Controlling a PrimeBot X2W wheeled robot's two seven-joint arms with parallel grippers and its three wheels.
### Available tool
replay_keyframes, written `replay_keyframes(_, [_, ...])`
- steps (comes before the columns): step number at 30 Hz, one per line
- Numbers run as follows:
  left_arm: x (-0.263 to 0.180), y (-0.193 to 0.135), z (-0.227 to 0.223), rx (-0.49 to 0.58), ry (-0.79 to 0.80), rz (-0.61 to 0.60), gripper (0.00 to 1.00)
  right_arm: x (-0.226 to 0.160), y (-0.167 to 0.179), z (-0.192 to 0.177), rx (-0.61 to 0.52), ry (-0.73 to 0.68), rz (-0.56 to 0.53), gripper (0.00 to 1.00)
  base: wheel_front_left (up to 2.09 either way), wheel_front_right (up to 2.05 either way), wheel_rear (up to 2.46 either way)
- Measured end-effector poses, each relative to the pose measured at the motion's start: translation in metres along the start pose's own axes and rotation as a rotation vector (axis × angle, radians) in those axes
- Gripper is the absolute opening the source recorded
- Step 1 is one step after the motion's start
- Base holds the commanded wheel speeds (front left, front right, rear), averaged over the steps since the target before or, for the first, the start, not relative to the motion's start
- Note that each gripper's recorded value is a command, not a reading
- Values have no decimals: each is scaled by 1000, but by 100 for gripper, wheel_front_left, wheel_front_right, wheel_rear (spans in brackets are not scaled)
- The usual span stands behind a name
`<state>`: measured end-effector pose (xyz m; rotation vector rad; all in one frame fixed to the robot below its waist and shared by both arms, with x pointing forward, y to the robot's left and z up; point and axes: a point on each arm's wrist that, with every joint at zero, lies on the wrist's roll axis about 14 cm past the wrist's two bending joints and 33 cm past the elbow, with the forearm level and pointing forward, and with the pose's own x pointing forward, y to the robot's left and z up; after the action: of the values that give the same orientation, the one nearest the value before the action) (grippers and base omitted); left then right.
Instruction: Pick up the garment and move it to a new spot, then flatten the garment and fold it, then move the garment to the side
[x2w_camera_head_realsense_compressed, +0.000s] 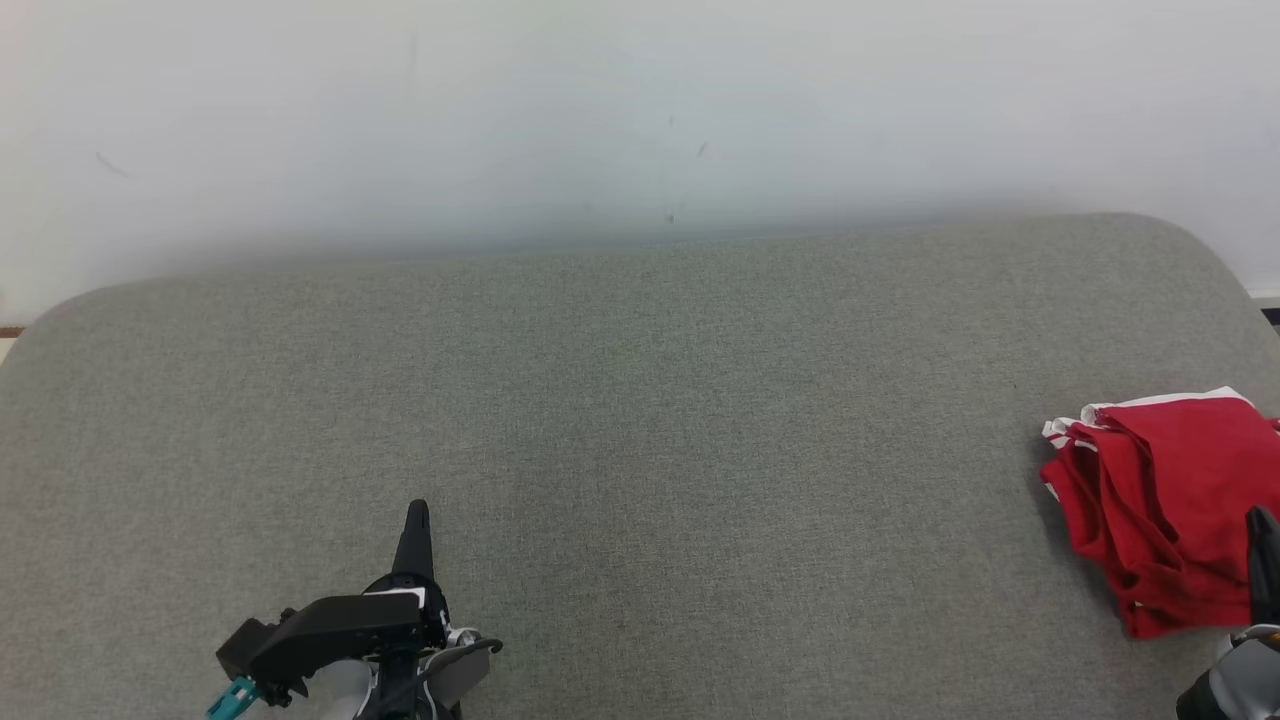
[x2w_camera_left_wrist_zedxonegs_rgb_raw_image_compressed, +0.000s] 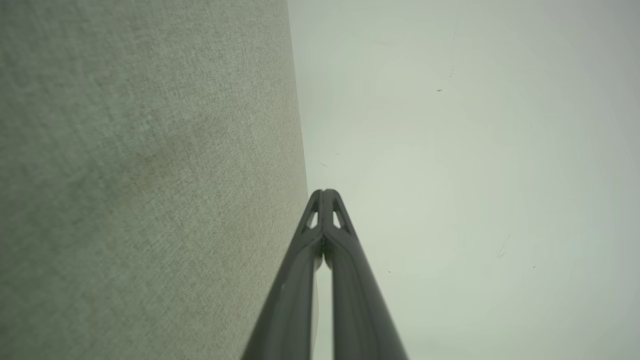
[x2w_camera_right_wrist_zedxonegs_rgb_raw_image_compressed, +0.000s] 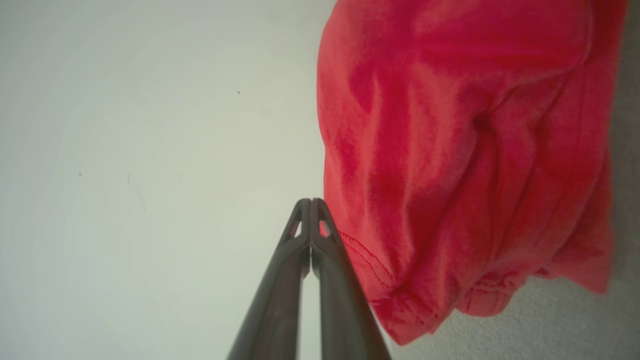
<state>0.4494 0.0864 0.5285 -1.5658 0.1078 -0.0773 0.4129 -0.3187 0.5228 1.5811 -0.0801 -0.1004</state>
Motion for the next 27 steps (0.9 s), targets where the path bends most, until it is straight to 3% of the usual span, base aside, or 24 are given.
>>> replay_keyframes(27, [0,0,0,0,0,0,0,0,0,0,0,2,0,0,0,0,0])
